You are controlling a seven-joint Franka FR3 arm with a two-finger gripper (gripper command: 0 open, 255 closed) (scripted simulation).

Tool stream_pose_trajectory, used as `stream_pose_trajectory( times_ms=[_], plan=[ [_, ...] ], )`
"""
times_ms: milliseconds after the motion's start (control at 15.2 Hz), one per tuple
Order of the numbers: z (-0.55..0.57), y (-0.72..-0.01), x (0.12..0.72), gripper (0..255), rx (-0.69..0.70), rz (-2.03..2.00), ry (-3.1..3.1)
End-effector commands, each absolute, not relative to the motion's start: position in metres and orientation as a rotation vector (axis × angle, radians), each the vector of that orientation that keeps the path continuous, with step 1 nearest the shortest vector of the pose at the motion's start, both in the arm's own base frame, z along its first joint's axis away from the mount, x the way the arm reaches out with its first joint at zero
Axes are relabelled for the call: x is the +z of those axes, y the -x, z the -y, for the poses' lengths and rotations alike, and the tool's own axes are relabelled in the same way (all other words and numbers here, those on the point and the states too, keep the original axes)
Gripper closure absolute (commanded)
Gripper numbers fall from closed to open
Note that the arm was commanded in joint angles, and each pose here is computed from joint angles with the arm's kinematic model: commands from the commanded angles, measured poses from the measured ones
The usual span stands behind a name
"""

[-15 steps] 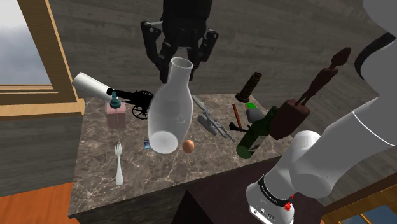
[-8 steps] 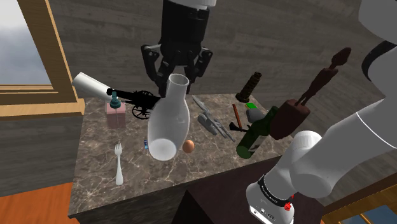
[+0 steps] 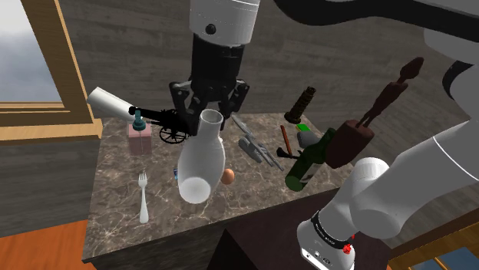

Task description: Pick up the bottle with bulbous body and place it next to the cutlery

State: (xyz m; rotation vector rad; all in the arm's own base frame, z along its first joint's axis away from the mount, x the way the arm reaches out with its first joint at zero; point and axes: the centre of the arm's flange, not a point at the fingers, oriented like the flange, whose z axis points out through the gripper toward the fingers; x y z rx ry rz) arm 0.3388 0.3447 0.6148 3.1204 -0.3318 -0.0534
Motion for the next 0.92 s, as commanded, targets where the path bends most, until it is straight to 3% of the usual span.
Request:
stream_pose_trajectory(
  times_ms=[0,858],
  plan=[
    [-0.344,-0.339,0.604,255,-0.052,0.332,-3.121],
    [-0.344,-0.339,0.536,255,-0.052,0.332,-3.121]
  ],
)
